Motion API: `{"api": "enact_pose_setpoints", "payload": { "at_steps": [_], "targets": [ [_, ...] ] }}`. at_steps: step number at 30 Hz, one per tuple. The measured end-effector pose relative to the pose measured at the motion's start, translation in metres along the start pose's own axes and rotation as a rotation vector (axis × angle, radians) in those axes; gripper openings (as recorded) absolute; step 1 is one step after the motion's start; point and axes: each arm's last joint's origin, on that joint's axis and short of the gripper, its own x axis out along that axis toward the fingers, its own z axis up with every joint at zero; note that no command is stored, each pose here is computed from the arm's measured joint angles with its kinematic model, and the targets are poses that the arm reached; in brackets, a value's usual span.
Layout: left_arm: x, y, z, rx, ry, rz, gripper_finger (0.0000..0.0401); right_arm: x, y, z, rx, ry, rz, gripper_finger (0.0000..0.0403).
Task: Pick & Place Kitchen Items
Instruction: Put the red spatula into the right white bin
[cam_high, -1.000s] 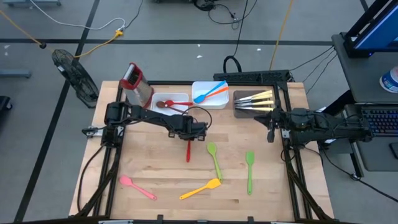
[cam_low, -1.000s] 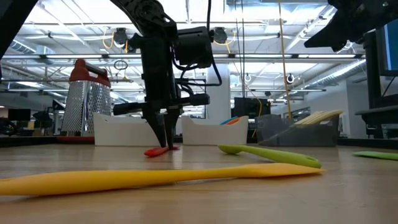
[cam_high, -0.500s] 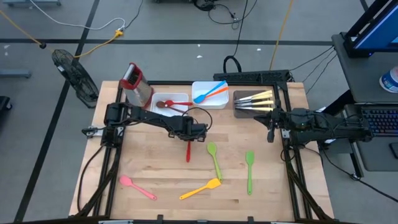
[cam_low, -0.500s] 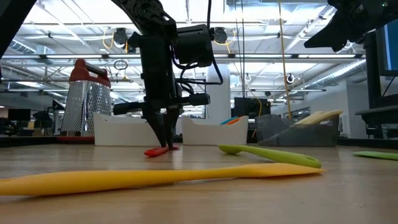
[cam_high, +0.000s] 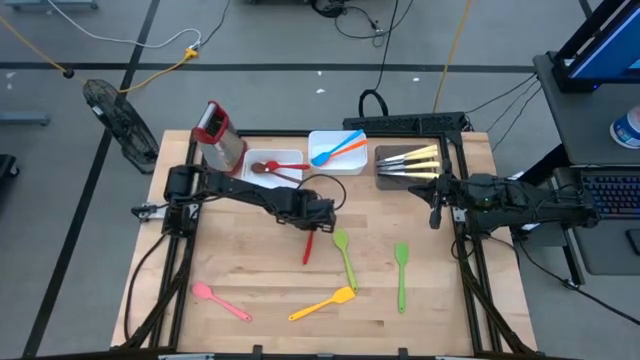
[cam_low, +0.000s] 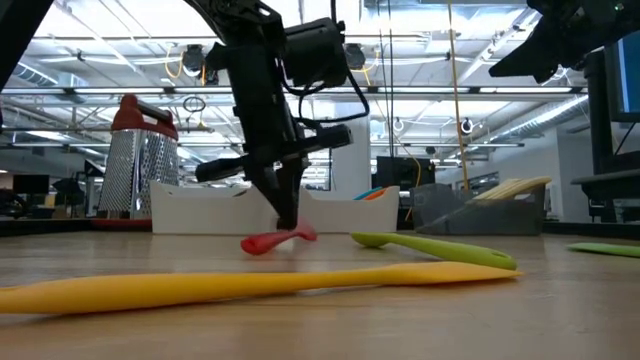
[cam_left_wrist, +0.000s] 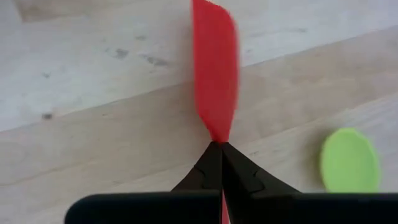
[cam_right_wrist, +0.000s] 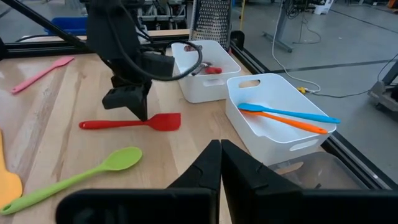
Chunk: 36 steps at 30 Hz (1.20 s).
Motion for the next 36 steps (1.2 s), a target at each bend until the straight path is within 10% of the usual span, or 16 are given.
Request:
{"api": "enact_pose_setpoints", "payload": {
  "at_steps": [19, 36],
  "targets": [
    [-0.001, 0.0, -0.005, 0.014, 0.023, 0.001, 0.0004, 0.0, 0.0, 0.0, 0.0, 0.001, 0.0, 0.0004],
    [-0.011, -0.01, -0.079, 0.012, 0.048, -0.001, 0.0154, 0.0, 0.0, 0.0, -0.049, 0.003, 0.0, 0.0004]
  ]
}}
